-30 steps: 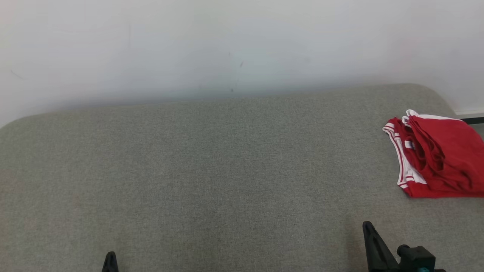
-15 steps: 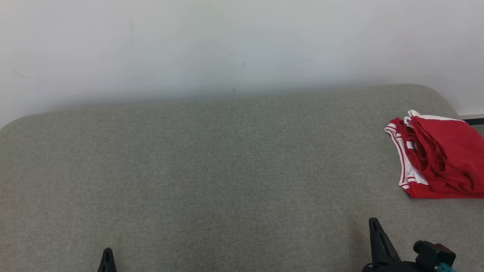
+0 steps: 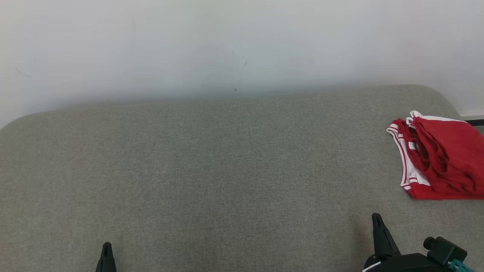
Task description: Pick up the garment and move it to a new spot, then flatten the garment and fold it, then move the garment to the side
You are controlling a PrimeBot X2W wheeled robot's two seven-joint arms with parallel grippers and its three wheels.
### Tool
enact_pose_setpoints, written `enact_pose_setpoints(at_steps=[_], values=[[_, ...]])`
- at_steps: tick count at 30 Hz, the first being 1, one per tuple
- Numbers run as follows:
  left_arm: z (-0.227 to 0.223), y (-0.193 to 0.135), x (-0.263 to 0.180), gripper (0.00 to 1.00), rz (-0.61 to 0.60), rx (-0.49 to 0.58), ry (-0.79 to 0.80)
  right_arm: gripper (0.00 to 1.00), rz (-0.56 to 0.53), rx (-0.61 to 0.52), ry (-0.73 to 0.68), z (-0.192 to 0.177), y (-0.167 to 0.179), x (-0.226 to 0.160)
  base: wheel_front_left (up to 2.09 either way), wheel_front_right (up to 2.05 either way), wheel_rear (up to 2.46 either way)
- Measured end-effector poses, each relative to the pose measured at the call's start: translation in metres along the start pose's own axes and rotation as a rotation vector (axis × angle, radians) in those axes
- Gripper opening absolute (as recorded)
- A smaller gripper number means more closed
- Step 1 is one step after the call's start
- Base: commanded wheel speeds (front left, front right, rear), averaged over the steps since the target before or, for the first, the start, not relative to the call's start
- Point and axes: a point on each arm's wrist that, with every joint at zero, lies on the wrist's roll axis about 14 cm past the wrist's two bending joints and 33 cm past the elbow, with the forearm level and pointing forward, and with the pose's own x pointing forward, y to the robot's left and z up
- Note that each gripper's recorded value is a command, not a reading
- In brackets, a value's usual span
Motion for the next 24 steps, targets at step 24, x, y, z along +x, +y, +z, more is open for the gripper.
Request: enact_pose_setpoints(at_steps=[24], values=[[0.0079, -0.0063, 0.0092, 0.0, -0.019, -0.304, 0.014, 0.0, 0.009, 0.334, 0.001, 0.0071, 0.007, 0.0102, 0.0, 0.0, 0.0]])
